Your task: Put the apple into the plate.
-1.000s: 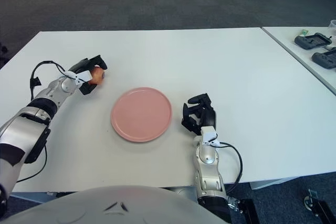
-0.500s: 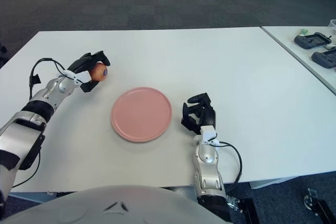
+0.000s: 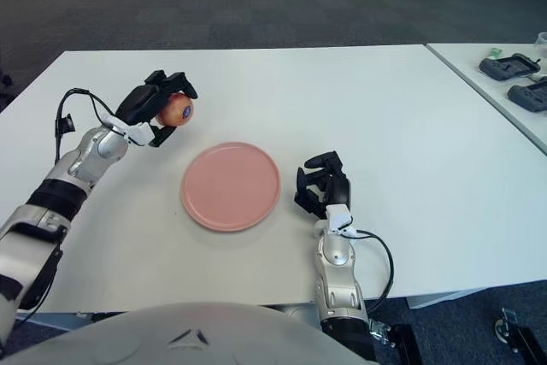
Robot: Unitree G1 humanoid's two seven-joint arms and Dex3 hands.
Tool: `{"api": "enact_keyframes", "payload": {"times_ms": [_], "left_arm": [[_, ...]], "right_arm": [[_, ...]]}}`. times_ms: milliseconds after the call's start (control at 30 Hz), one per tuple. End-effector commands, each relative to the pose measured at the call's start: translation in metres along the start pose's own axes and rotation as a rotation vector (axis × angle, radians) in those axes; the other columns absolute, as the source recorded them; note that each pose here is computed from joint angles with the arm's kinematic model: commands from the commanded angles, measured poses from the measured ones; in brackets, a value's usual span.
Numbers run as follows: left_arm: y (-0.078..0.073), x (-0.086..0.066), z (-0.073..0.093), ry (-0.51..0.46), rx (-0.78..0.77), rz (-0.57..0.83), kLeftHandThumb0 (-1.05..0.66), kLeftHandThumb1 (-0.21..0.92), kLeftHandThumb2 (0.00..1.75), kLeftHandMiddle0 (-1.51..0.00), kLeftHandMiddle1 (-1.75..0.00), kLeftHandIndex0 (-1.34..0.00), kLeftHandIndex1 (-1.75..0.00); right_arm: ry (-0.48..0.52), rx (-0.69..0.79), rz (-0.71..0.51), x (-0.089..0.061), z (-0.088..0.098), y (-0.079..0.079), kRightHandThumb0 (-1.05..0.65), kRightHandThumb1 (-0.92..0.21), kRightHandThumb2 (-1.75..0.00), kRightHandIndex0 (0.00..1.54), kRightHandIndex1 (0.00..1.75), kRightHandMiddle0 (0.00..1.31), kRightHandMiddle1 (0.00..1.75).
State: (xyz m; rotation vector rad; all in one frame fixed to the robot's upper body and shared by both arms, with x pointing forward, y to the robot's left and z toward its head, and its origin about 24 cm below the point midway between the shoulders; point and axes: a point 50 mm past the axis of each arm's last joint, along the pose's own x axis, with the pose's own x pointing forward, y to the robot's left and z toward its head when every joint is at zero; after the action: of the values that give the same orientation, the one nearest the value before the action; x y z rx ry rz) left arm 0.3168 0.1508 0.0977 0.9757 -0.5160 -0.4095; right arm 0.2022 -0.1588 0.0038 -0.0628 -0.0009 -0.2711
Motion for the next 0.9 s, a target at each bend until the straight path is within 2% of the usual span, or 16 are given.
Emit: {"api": "enact_keyframes", "payload": {"times_ms": [0, 167, 333, 433, 667, 867], "left_arm": [[0.003, -0.002, 0.012, -0.057, -0.009, 0.007, 0.00, -0.03, 1.67, -0.92, -1.61, -0.65, -1.75], [-0.001, -0.005, 0.037, -0.153, -0.039, -0.028, 0.00, -0.03, 1.66, -0.92, -1.61, -0.64, -1.75], [-0.001, -0.008, 0.050, -0.181, -0.042, -0.053, 0.00, -0.03, 1.67, -0.91, -1.62, -0.64, -1.75], [-0.006, -0.012, 0.065, -0.228, -0.057, -0.089, 0.00, -0.03, 1.67, -0.91, -1.62, -0.64, -1.75], [-0.017, -0.013, 0.083, -0.314, -0.092, -0.156, 0.00, -0.02, 1.66, -0.92, -1.61, -0.63, -1.75], [-0.026, -0.015, 0.095, -0.420, -0.044, -0.261, 0.00, 0.03, 1.61, -0.88, -1.61, -0.60, -1.75]], "right_arm": [[0.033, -0.013, -0.001, -0.001, -0.005, -0.001, -0.39, -0.65, -0.91, 0.59, 1.41, 0.36, 1.75], [0.028, -0.008, 0.004, -0.001, -0.005, 0.000, -0.39, -0.65, -0.90, 0.59, 1.41, 0.36, 1.75], [0.026, -0.012, 0.005, -0.002, -0.005, 0.000, -0.39, -0.65, -0.90, 0.59, 1.42, 0.36, 1.75], [0.024, -0.016, 0.006, -0.002, -0.005, 0.000, -0.39, -0.65, -0.91, 0.59, 1.42, 0.36, 1.75], [0.016, -0.015, 0.004, -0.003, -0.004, 0.000, -0.39, -0.64, -0.91, 0.59, 1.43, 0.36, 1.75], [0.017, -0.016, -0.002, -0.003, -0.005, 0.000, -0.39, -0.65, -0.90, 0.55, 1.47, 0.35, 1.75]]}}
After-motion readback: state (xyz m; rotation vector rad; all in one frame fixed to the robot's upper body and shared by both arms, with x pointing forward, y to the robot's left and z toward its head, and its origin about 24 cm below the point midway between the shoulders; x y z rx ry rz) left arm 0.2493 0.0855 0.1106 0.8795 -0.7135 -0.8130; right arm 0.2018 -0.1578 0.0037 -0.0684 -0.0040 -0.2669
